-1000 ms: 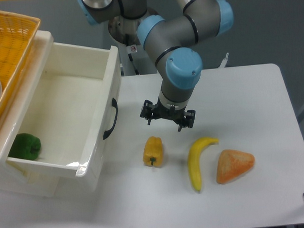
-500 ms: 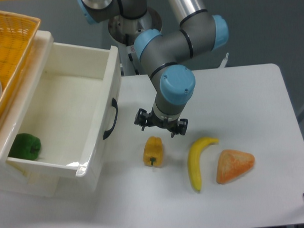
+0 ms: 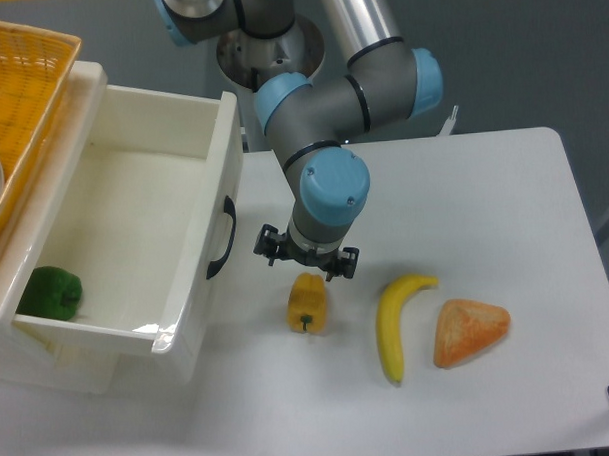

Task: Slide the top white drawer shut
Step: 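Bring the gripper against the drawer front beside its black handle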

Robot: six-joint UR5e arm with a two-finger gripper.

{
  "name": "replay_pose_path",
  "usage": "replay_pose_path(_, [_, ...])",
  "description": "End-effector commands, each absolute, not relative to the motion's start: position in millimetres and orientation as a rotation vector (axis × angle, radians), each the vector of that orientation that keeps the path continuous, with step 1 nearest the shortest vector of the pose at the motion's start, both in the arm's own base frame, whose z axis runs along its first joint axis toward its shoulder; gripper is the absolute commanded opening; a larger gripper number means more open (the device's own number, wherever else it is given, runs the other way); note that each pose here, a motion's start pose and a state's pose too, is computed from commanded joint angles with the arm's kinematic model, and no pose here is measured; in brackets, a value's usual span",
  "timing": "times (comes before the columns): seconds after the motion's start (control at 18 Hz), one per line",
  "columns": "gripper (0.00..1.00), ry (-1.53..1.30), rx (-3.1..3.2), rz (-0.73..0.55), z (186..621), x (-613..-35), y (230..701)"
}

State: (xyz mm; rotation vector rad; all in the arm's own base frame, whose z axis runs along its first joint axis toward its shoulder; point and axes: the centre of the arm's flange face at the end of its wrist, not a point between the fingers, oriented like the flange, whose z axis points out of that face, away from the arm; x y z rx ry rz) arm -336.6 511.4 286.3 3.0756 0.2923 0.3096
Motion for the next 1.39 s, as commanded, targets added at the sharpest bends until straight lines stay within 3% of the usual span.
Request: replay_pose_path(1.39, [1.00,0.275,3.096,0.335,293.0,-313.5,527.6])
